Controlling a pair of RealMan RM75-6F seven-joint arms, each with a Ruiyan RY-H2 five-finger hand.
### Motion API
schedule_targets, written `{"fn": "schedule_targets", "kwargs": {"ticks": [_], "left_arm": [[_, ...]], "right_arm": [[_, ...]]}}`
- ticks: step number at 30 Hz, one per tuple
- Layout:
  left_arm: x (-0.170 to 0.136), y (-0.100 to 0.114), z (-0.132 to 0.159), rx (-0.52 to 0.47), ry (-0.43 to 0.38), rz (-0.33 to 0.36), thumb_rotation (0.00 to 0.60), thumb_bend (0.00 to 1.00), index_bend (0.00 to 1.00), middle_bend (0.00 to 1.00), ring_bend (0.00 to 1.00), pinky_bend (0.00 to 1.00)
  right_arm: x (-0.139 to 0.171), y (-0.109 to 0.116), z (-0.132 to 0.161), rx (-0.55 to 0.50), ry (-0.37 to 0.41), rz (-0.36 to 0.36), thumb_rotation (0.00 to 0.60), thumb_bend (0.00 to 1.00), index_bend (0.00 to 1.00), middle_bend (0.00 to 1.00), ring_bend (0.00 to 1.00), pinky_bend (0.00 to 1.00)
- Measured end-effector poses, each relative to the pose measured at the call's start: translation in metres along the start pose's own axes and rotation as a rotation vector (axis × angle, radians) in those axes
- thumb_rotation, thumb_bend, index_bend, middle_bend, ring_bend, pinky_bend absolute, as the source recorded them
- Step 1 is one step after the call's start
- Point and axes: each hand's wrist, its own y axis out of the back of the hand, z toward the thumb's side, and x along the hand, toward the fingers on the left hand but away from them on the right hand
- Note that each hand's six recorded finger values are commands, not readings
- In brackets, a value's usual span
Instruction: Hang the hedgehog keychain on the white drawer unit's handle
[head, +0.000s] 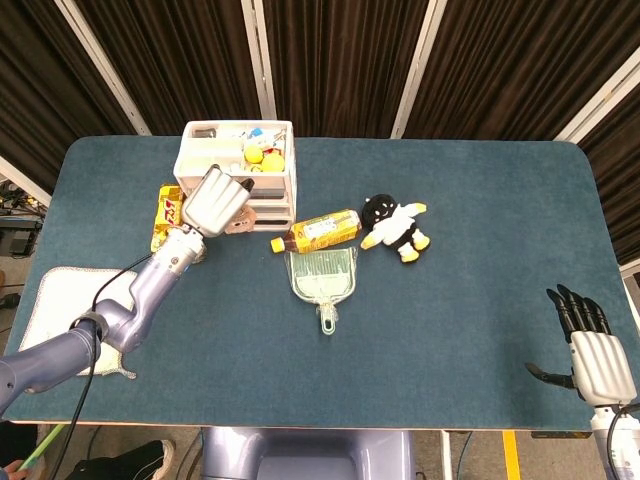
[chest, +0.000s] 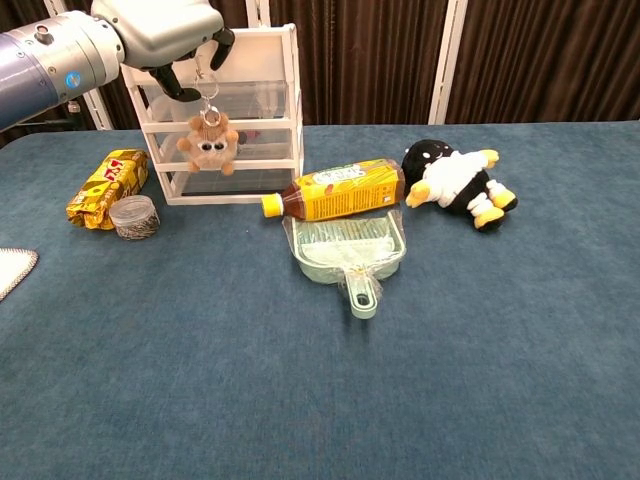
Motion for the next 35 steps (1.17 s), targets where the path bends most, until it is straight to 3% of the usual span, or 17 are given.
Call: {"fn": "schedule_targets", "kwargs": {"ticks": [11, 19, 21, 24, 27, 29, 31, 35], "left_arm": [[-0.005, 0.012, 0.0, -0.027, 0.004, 0.046, 0.6, 0.22, 0.37, 0.99, 0.85, 0.75], [-0.04, 0.032, 0.002, -0.222, 0.05, 0.091, 0.6, 0.22, 0.37, 0.94, 0.8, 0.7], [-0.058, 0.036, 0.002, -0.295, 0.079, 0.092, 0.6, 0.22, 0.35, 0.85, 0.74, 0.64], [-0.087, 0.037, 0.0, -0.395, 0.133, 0.075, 0.6, 0.22, 0.3, 0.63, 0.58, 0.54], [-0.119, 0.032, -0.004, -0.469, 0.195, 0.04, 0.6, 0.21, 0.18, 0.28, 0.28, 0.32], [-0.144, 0.025, -0.006, -0.5, 0.228, 0.001, 0.6, 0.2, 0.11, 0.07, 0.06, 0.1], [-0.168, 0.016, -0.006, -0.526, 0.251, -0.052, 0.6, 0.18, 0.04, 0.0, 0.0, 0.01], [-0.228, 0.0, -0.009, -0.606, 0.328, -0.192, 0.6, 0.14, 0.0, 0.0, 0.0, 0.0]], "right_arm": [[0.001, 0.001, 0.0, 0.003, 0.003, -0.005, 0.6, 0.04, 0.0, 0.0, 0.0, 0.0], [0.001, 0.0, -0.002, 0.023, 0.0, 0.0, 0.6, 0.04, 0.0, 0.0, 0.0, 0.0], [0.001, -0.001, -0.003, 0.027, -0.003, 0.001, 0.6, 0.04, 0.0, 0.0, 0.0, 0.0], [0.001, 0.0, -0.003, 0.028, -0.006, -0.004, 0.6, 0.04, 0.0, 0.0, 0.0, 0.0], [0.001, 0.0, -0.003, 0.033, -0.006, -0.005, 0.6, 0.04, 0.0, 0.0, 0.0, 0.0], [0.001, -0.001, -0.003, 0.039, -0.005, -0.002, 0.6, 0.04, 0.0, 0.0, 0.0, 0.0], [0.002, -0.002, -0.003, 0.053, -0.004, 0.002, 0.6, 0.04, 0.0, 0.0, 0.0, 0.0], [0.001, -0.003, -0.004, 0.067, -0.01, 0.003, 0.6, 0.04, 0.0, 0.0, 0.0, 0.0]]}}
